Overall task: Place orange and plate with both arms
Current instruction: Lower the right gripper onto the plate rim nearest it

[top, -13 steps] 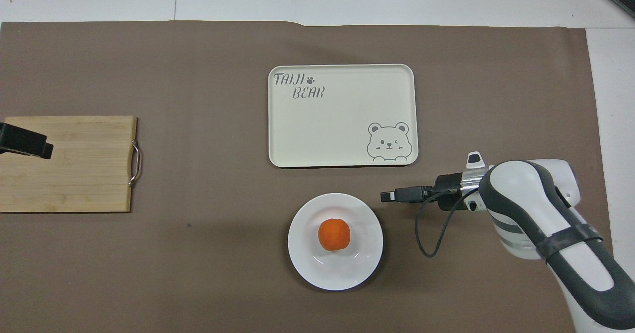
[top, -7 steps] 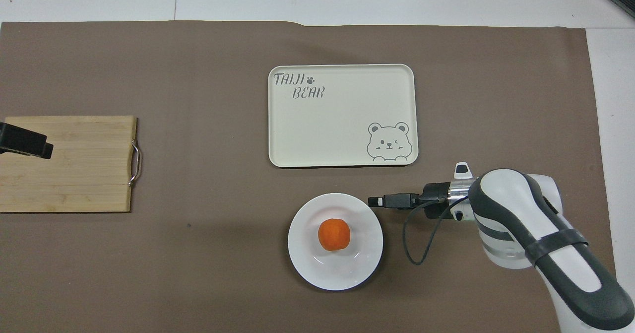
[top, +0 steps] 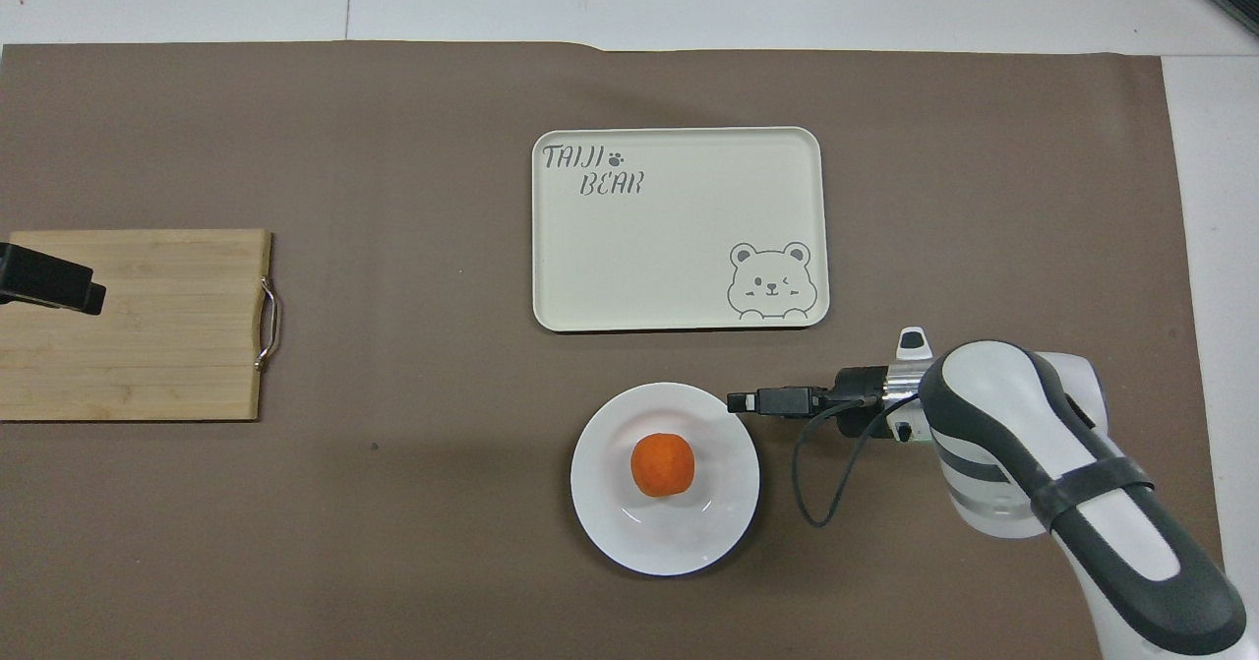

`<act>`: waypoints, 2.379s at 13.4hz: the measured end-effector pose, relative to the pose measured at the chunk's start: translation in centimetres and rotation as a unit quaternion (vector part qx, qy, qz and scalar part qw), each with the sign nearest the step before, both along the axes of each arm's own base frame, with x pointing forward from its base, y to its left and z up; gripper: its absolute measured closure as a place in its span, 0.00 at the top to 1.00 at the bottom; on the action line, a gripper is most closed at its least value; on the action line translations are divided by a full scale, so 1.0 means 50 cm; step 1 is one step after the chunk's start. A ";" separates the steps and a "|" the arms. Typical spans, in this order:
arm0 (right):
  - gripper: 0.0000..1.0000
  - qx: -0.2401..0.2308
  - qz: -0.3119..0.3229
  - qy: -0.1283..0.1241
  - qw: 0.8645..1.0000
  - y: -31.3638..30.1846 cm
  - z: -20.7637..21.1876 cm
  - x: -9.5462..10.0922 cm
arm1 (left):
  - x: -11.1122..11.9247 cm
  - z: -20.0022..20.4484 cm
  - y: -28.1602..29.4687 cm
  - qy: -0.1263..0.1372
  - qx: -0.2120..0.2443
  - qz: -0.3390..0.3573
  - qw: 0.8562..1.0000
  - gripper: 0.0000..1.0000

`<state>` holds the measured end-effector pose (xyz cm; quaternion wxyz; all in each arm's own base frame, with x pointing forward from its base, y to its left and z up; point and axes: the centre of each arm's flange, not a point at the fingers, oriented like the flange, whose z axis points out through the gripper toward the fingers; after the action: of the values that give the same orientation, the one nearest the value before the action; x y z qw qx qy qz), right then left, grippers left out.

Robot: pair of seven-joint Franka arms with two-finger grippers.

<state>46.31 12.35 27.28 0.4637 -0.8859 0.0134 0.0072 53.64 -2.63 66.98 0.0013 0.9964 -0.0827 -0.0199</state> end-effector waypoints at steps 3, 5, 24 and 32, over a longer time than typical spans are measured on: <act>1.00 0.000 0.000 0.000 1.000 0.000 0.000 0.000 | 0.000 0.000 0.000 0.000 0.000 0.000 1.000 1.00; 1.00 0.000 0.000 0.000 1.000 0.000 0.000 0.000 | 0.000 0.000 0.000 0.000 0.000 0.000 1.000 1.00; 1.00 -0.002 0.011 0.019 1.000 -0.005 -0.039 -0.053 | -0.007 -0.045 -0.005 0.002 -0.001 -0.002 1.000 1.00; 1.00 0.015 0.021 0.031 0.999 0.047 -0.040 -0.099 | -0.009 -0.050 -0.022 -0.001 -0.001 -0.010 1.000 1.00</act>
<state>41.37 14.68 25.29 0.4759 -0.8783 0.0085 0.0446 53.21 -3.75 64.51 0.0018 0.9955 -0.0929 -0.0190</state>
